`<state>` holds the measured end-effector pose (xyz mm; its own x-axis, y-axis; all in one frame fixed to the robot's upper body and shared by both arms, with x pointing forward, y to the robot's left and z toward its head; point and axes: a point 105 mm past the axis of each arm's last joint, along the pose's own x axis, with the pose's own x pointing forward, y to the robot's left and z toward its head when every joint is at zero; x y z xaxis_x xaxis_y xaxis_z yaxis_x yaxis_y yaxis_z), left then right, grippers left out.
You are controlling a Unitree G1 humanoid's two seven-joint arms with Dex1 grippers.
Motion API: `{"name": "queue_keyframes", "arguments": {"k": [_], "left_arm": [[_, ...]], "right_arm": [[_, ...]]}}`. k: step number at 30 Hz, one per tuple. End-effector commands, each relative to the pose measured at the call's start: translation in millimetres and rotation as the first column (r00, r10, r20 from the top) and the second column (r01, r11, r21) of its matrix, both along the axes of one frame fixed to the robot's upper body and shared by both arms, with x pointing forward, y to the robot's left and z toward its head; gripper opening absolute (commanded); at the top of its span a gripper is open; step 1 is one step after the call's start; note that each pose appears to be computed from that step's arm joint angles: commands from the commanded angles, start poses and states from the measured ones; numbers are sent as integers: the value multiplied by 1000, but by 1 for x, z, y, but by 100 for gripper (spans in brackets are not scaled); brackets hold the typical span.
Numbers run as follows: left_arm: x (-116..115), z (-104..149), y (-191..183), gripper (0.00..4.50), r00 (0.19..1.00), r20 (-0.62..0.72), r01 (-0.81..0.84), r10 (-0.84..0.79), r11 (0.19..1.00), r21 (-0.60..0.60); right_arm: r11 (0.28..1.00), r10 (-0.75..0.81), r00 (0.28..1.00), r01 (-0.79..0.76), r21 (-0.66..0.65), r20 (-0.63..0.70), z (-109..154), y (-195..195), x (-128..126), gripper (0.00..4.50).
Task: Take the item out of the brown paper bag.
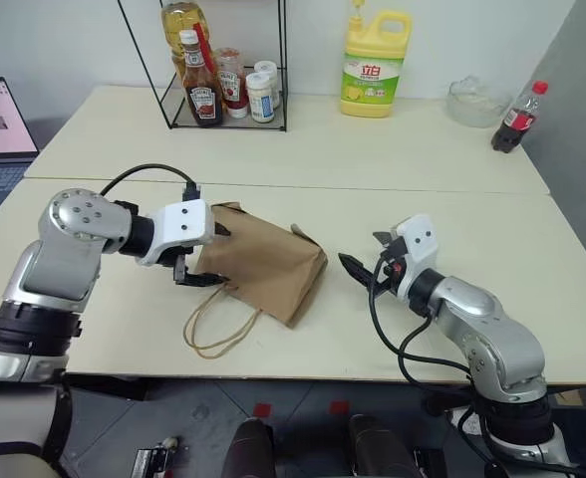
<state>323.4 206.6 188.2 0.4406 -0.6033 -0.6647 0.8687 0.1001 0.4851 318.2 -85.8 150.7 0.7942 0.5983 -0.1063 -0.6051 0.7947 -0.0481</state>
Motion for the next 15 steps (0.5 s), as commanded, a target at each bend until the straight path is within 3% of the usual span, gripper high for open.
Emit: {"name": "queue_keyframes", "arguments": {"k": [1, 11, 15], "left_arm": [[-7, 17, 13, 450, 988, 139, 59, -68, 996, 69], [-36, -30, 43, 450, 916, 191, 302, -354, 919, 255], [-37, -42, 43, 450, 900, 227, 323, -371, 919, 225]], "right_arm": [[999, 42, 997, -42, 1, 57, 12, 2, -1, 449], [999, 47, 997, -47, -7, 63, 9, 0, 0, 449], [999, 33, 998, -33, -7, 61, 9, -4, -1, 449]]}}
